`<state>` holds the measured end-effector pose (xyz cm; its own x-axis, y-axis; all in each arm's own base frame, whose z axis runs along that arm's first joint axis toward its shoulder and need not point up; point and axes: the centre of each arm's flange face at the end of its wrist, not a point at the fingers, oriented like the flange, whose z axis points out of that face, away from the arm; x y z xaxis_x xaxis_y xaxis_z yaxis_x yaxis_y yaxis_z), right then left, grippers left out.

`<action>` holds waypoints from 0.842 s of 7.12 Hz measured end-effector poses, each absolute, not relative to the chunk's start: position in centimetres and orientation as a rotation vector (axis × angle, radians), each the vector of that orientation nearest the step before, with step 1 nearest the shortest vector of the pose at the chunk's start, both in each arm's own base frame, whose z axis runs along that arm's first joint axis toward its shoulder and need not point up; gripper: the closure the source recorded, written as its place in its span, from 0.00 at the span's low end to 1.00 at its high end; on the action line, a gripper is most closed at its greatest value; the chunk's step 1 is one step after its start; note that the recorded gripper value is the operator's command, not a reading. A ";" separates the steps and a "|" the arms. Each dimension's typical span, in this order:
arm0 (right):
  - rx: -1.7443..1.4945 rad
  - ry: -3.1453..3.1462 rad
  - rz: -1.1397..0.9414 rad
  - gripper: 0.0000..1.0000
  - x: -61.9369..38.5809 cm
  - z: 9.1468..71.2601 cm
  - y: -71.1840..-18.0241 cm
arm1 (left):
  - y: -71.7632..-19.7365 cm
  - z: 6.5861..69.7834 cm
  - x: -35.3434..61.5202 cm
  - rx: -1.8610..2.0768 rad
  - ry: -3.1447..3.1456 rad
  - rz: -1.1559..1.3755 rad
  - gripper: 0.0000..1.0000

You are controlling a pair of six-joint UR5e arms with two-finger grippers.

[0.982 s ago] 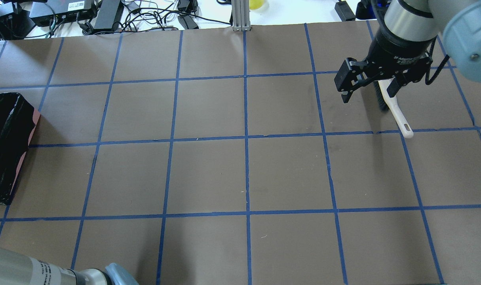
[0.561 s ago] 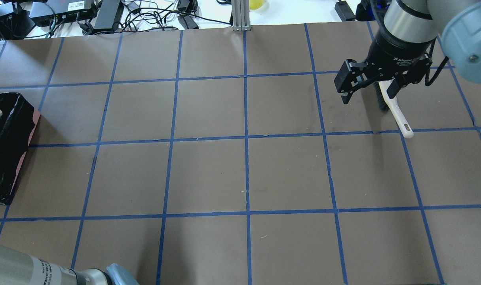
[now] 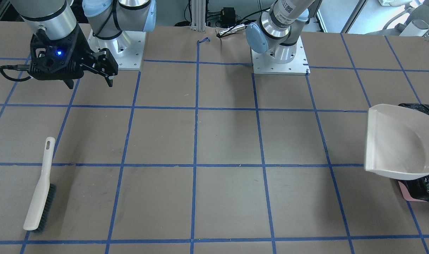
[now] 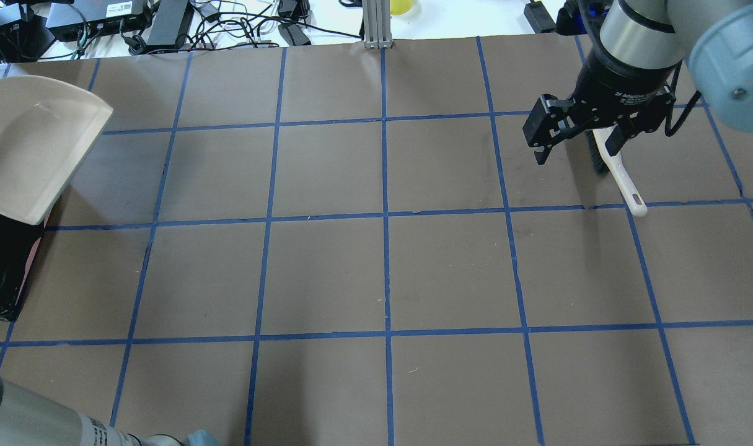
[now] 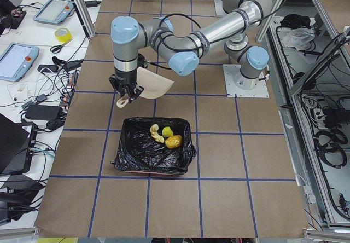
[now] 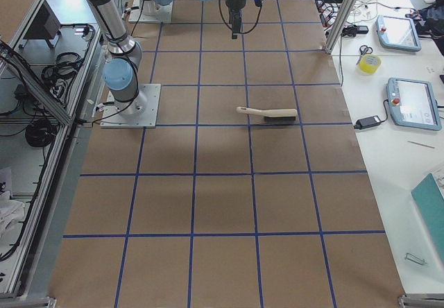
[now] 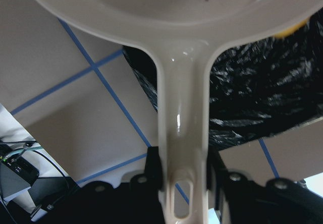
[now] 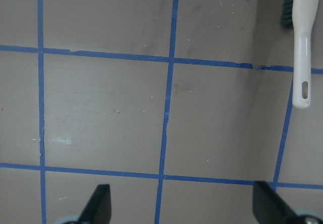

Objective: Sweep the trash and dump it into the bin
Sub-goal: 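Bring the emptied dustpan back over the table with the left gripper, then lower the dustpan onto the table with the left gripper and open it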

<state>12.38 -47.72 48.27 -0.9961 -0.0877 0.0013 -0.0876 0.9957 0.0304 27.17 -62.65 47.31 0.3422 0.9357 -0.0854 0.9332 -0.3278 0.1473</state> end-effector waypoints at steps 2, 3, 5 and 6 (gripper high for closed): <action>0.137 -3.135 -0.048 0.00 12.4 48.3 -47.7 | -65.9 44.4 19.7 2.400 1.882 -0.040 0.91; 0.136 -3.135 -0.048 0.00 12.4 48.3 -47.7 | -67.5 42.1 16.4 2.375 1.980 -0.058 0.89; 0.135 -3.134 -0.047 0.00 12.4 48.3 -47.7 | -69.9 37.1 10.6 2.294 2.164 -0.045 0.87; 0.135 -3.134 -0.046 0.00 12.3 48.3 -47.6 | -71.0 35.0 7.7 2.236 2.237 -0.036 0.86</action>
